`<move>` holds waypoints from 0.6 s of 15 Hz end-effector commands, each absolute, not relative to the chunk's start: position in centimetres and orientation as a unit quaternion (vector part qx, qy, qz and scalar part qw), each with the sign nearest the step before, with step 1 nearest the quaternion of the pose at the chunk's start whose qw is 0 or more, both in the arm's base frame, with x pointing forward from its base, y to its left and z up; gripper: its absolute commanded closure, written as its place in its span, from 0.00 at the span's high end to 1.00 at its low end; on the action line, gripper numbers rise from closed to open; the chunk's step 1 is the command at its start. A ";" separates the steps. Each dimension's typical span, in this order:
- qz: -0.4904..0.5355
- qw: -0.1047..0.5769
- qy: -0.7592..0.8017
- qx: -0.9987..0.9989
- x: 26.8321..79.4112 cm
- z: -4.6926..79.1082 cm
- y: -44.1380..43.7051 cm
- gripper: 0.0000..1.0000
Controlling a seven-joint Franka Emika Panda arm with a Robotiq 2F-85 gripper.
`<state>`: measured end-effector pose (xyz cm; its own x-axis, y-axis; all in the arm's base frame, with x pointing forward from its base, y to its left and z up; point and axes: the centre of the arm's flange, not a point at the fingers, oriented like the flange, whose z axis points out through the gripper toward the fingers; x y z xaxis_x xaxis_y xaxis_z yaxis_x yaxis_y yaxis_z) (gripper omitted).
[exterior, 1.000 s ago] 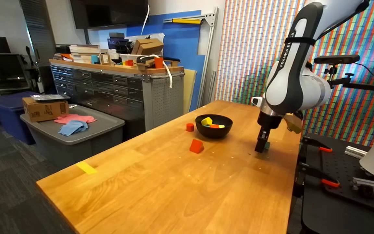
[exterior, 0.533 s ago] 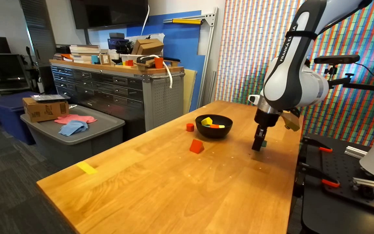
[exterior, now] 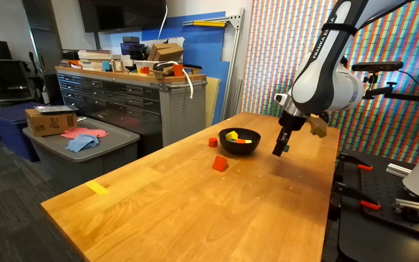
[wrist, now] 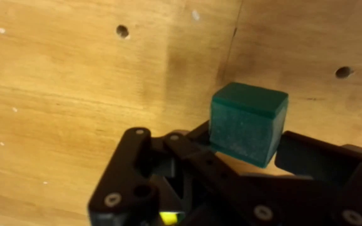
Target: Put all the blocks one at a time in the bowl except the right yellow block farthest away from you
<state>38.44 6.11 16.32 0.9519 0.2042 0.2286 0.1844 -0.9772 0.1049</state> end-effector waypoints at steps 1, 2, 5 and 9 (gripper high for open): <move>0.154 0.060 0.078 0.983 44.6 22.3 5.9 0.16; 0.165 0.063 0.075 0.981 45.9 23.0 5.4 0.16; 0.177 0.060 0.085 0.979 50.6 25.4 3.8 0.16; 0.145 0.048 0.120 0.981 57.0 29.3 2.6 0.16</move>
<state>51.53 1.55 24.38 0.9225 0.2204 0.3168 0.1884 -0.9736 0.1287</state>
